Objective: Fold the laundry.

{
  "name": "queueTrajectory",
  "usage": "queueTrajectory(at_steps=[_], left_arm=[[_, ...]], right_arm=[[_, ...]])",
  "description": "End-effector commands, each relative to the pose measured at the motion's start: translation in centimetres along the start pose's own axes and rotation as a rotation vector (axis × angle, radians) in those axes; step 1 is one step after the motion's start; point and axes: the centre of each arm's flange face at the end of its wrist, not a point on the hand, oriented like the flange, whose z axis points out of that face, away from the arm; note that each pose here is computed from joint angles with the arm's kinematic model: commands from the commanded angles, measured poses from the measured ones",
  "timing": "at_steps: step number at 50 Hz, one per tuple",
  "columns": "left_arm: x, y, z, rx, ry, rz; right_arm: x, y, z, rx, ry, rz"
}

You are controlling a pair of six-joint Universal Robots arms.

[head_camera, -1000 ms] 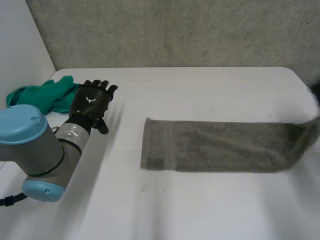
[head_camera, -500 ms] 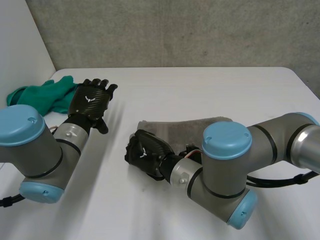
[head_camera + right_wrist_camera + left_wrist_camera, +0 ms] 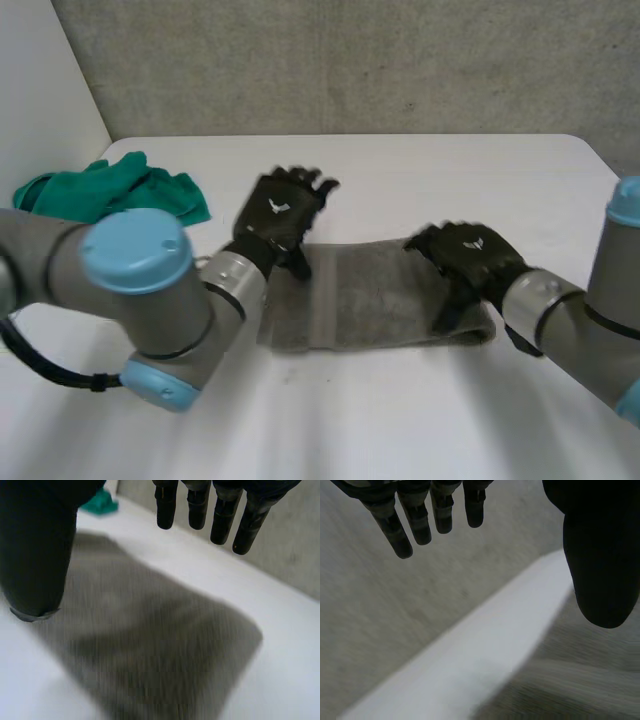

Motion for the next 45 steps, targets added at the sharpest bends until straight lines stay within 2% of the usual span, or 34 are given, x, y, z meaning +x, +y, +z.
queueTrajectory(at_steps=[1,8,13,17,21,25,28,35,37,41,43,45], left_arm=[[1.5,4.1,0.8,-0.195,0.055,-0.005],[1.5,4.1,0.3,-0.209,0.058,0.006],[0.9,1.9,-0.6,-0.175,0.043,0.009],[0.3,-0.1,-1.4,-0.137,0.015,0.013],[-0.6,-2.1,-2.0,-0.097,-0.034,0.018],[-2.4,-3.2,-2.7,-0.086,-0.121,0.019],[-4.2,-3.7,-3.1,-0.085,-0.203,0.014],[-6.3,-3.0,-3.8,-0.116,-0.294,0.001],[-6.4,-2.8,-3.8,-0.119,-0.296,-0.002],[-6.2,-2.7,-3.8,-0.116,-0.291,-0.017],[-5.9,-2.7,-3.7,-0.115,-0.282,-0.029],[-5.7,-2.8,-3.6,-0.104,-0.274,-0.041]], right_arm=[[2.1,4.1,0.7,-0.086,0.066,-0.071],[3.9,5.7,1.2,-0.127,0.115,-0.082],[5.0,5.6,1.1,-0.142,0.168,-0.149],[5.7,3.5,0.5,-0.100,0.222,-0.253],[4.2,0.0,0.2,-0.015,0.229,-0.404],[-2.2,-3.8,0.3,0.137,0.134,-0.565],[-5.3,-4.8,0.4,0.195,0.073,-0.615],[-13.4,-3.1,0.2,0.278,-0.189,-0.758],[-14.9,-1.5,0.5,0.271,-0.287,-0.759],[-15.3,-0.6,0.5,0.252,-0.336,-0.726],[-15.2,-0.9,0.4,0.248,-0.335,-0.672],[-14.3,-1.6,0.4,0.232,-0.321,-0.535]])
